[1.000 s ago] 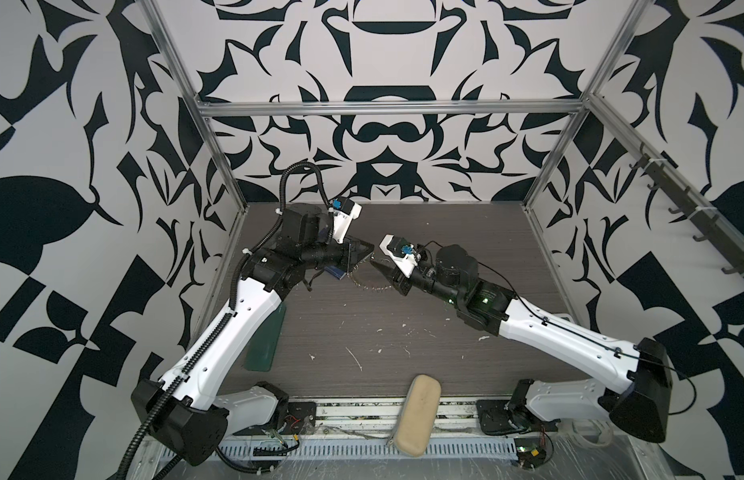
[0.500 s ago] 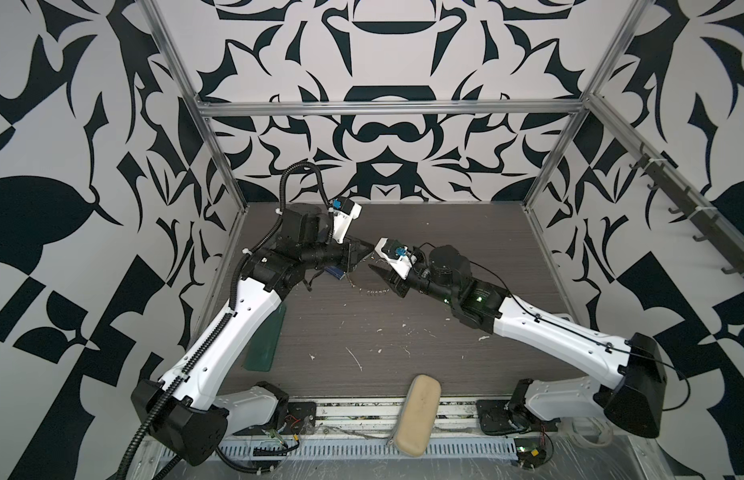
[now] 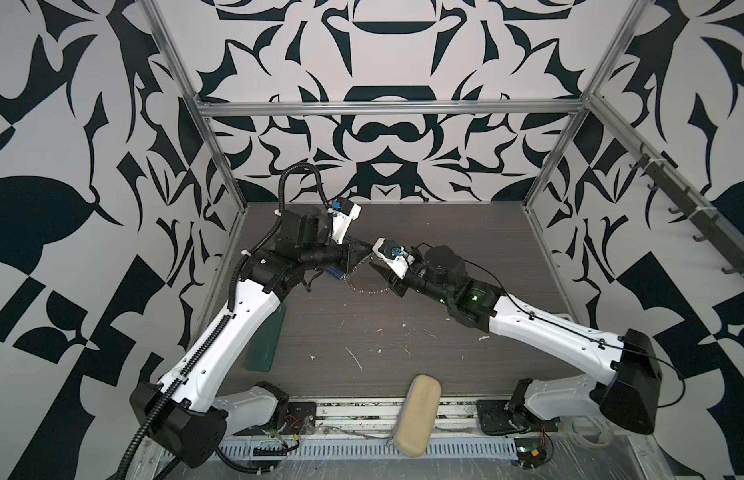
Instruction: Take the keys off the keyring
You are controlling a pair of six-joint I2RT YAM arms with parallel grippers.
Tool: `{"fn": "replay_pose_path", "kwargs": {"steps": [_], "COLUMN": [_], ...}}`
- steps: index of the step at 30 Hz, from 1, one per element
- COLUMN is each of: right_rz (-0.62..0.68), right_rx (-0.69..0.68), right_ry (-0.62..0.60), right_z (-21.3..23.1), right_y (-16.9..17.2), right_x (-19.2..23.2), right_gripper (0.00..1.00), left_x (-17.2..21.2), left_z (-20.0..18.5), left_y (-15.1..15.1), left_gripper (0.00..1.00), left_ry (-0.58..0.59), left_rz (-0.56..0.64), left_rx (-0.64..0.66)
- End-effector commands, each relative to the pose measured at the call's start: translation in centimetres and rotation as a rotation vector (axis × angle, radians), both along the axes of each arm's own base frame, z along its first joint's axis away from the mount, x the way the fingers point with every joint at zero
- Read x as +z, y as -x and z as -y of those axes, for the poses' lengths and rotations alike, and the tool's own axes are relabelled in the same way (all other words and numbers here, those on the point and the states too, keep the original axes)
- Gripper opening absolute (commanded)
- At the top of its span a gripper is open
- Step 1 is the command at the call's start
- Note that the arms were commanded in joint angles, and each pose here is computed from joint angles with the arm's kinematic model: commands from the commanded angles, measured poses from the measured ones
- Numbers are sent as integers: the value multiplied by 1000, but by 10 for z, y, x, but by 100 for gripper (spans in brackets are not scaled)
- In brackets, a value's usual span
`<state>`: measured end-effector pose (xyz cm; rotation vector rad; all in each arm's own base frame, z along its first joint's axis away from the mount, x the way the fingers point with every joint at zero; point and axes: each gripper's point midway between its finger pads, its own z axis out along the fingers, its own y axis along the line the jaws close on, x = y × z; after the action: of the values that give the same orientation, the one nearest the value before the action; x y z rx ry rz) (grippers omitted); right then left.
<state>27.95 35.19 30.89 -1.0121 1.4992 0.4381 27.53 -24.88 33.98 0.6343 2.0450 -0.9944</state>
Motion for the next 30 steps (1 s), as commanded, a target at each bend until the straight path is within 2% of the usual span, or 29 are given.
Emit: {"fn": "replay_pose_path", "kwargs": {"steps": [1,11,21,30], "right_rz": [70,78,82,71], "right_rx": [-30,-60,-52,-2], "right_ry": [-75,-81,-87,-72], "right_z": [4,12,15,5], "right_y": [-2,-2,2,4], "right_x": [38,43,50,50], "right_gripper": [38,31,28,17], "left_x": [12,11,12,14], "left_z": [-1,-2,-1,-2], "left_y": [5,6,7,8], "left_gripper": [0,0,0,0], "left_ry": [31,31,37,41], "left_rz": [33,32,31,34], "left_rx": [-2,0,-5,-5]}}
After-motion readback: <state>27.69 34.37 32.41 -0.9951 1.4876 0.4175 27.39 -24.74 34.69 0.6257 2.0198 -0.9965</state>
